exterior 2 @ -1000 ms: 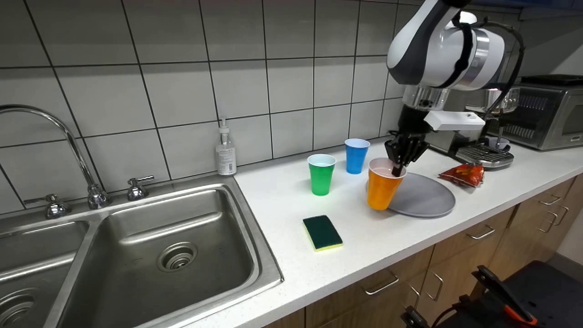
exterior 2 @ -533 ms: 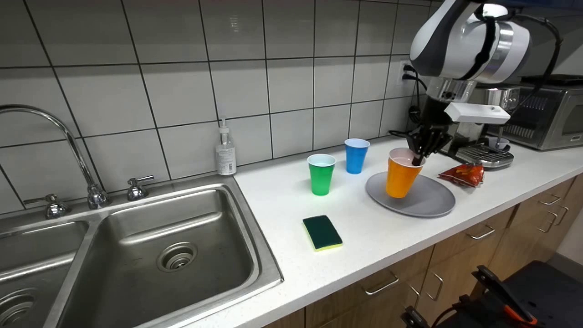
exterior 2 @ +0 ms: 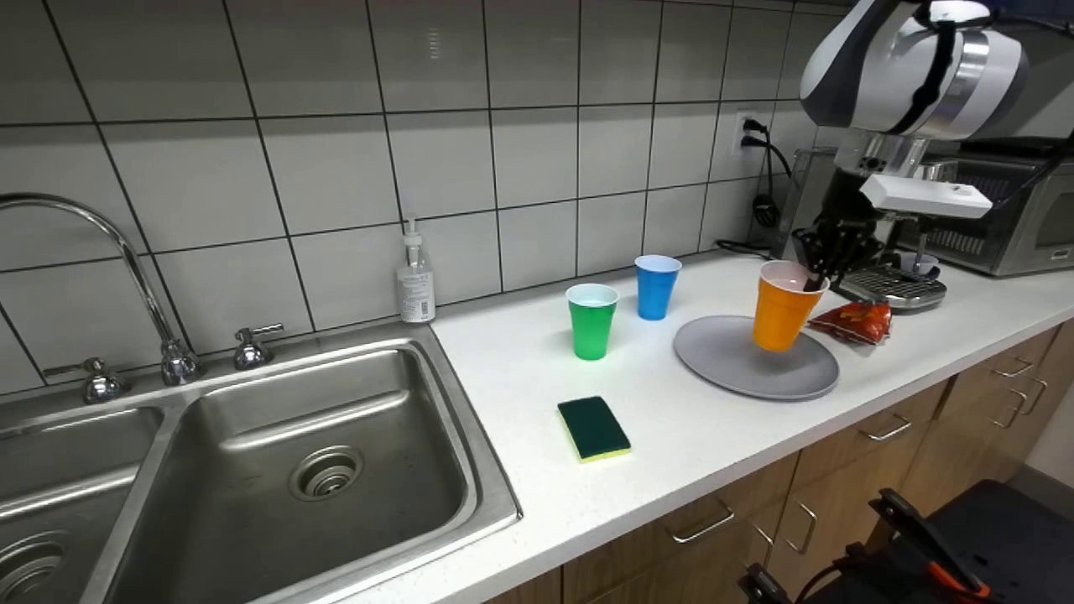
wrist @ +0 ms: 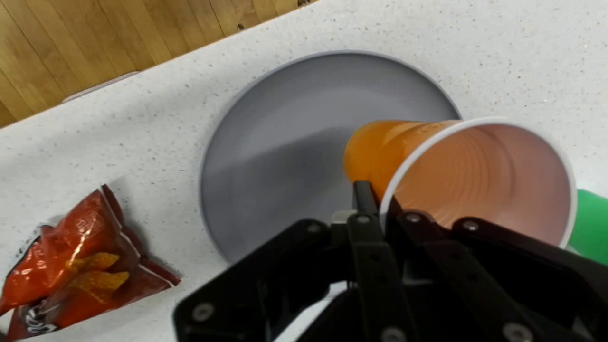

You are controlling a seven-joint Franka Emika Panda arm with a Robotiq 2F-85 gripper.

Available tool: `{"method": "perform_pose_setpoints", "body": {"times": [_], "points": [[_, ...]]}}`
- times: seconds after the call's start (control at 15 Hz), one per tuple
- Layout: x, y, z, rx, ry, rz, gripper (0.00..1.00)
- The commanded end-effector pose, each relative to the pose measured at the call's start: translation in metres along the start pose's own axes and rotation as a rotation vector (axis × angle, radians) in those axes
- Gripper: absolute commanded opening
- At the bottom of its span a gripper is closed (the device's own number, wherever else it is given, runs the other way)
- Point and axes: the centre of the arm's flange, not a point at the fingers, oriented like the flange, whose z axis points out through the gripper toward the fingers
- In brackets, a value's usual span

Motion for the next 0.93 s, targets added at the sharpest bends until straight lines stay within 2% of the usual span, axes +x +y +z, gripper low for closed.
{"method": "perform_pose_setpoints", "body": {"times": [0.0, 0.47, 0.87], "points": [[0.017, 0.029, 0.000, 0.021, -0.028, 0.085, 0.01], [0.035, 0.070, 0.027, 0.035, -0.078, 0.216, 0.01], [0.046, 0.080, 0.033, 0.019, -0.124, 0.278, 0.01]]}}
